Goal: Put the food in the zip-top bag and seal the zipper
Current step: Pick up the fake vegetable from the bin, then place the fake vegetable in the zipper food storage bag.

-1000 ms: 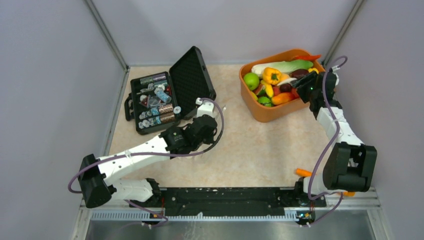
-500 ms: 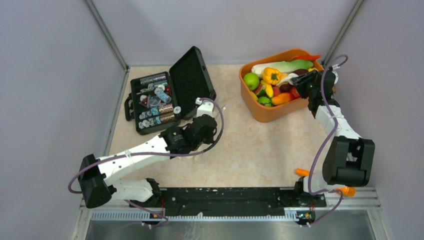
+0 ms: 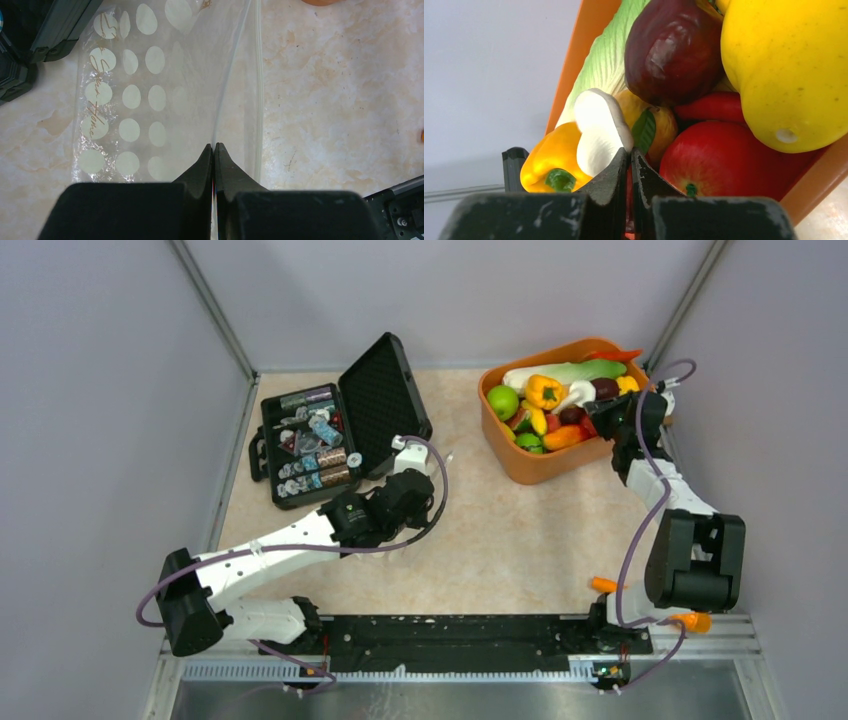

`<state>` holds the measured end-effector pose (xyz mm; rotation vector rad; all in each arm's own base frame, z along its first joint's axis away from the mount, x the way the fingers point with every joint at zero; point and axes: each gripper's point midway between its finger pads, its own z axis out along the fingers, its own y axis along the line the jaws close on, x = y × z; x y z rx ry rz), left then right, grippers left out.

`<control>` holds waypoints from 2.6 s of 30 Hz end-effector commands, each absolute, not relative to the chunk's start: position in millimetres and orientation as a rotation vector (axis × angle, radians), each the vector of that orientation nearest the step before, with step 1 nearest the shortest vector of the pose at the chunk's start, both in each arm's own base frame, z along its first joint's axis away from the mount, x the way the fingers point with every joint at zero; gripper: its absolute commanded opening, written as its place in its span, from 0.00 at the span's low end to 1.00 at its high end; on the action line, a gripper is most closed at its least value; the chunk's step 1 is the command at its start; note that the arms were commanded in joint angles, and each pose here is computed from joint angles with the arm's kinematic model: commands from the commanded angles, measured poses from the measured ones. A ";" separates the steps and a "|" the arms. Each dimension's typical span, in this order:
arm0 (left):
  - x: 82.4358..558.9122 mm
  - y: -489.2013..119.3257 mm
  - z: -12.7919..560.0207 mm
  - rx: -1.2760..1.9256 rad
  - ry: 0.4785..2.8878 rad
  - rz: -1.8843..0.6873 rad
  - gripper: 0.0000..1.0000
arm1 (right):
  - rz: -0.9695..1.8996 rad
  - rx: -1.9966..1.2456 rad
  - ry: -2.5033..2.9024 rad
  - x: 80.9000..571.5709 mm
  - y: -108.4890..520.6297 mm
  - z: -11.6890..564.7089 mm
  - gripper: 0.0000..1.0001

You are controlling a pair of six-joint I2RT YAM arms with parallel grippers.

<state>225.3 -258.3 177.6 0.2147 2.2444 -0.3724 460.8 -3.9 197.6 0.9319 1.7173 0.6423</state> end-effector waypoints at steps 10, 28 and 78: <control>230.9 -262.0 186.6 0.186 2.205 -0.402 0.00 | 0.630 0.675 1.474 435.0 -6.1 293.0 0.00; 232.6 -264.3 186.7 0.195 2.205 -0.400 0.00 | 0.941 0.081 1.599 333.5 123.9 333.7 0.00; 243.2 -273.0 213.3 0.111 2.174 -0.576 0.00 | 1.010 -0.287 1.769 241.9 279.4 194.3 0.00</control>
